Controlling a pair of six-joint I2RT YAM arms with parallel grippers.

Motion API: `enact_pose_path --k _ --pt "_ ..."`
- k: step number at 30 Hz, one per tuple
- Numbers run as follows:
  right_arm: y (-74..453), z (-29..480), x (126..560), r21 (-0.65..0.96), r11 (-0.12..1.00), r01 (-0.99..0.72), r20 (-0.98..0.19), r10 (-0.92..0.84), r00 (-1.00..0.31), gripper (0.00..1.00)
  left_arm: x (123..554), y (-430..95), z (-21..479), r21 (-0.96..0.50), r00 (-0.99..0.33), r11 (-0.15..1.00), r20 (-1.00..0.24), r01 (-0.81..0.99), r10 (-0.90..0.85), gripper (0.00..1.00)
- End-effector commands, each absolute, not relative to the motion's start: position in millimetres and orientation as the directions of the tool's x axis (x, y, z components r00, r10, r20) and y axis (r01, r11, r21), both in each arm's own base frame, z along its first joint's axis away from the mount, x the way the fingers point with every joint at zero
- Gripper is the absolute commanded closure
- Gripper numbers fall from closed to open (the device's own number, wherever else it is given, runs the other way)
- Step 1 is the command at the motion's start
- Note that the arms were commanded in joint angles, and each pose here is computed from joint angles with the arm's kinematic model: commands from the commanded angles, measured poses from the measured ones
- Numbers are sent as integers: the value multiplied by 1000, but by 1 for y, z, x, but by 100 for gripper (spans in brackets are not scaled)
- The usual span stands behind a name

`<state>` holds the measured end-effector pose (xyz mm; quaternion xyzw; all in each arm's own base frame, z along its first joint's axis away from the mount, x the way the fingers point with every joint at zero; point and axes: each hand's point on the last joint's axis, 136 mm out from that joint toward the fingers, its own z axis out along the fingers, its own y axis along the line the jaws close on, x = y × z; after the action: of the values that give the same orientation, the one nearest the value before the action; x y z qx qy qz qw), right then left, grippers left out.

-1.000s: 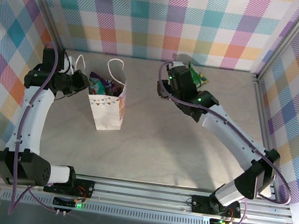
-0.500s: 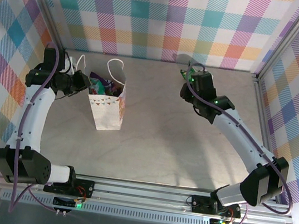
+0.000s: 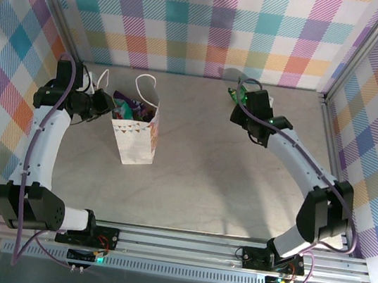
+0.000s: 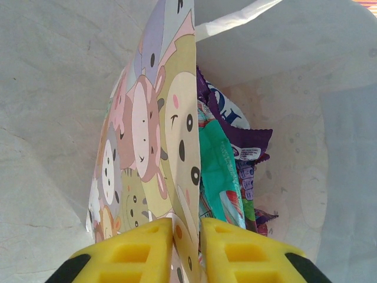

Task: Place the snacks into the paper bag

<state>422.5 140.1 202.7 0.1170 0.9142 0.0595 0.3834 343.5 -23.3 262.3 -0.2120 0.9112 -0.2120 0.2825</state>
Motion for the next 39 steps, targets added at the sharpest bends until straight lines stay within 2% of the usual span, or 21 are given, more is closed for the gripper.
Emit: enact_pose_path --k 1,39 --pt "136 215 445 143 976 164 -732 215 -647 23 345 -23 269 -503 -746 821 -430 -270 -508 80" --pt "146 138 587 -171 982 75 -672 -60 -738 17 345 -14 280 -470 -722 836 -469 -284 -509 75"
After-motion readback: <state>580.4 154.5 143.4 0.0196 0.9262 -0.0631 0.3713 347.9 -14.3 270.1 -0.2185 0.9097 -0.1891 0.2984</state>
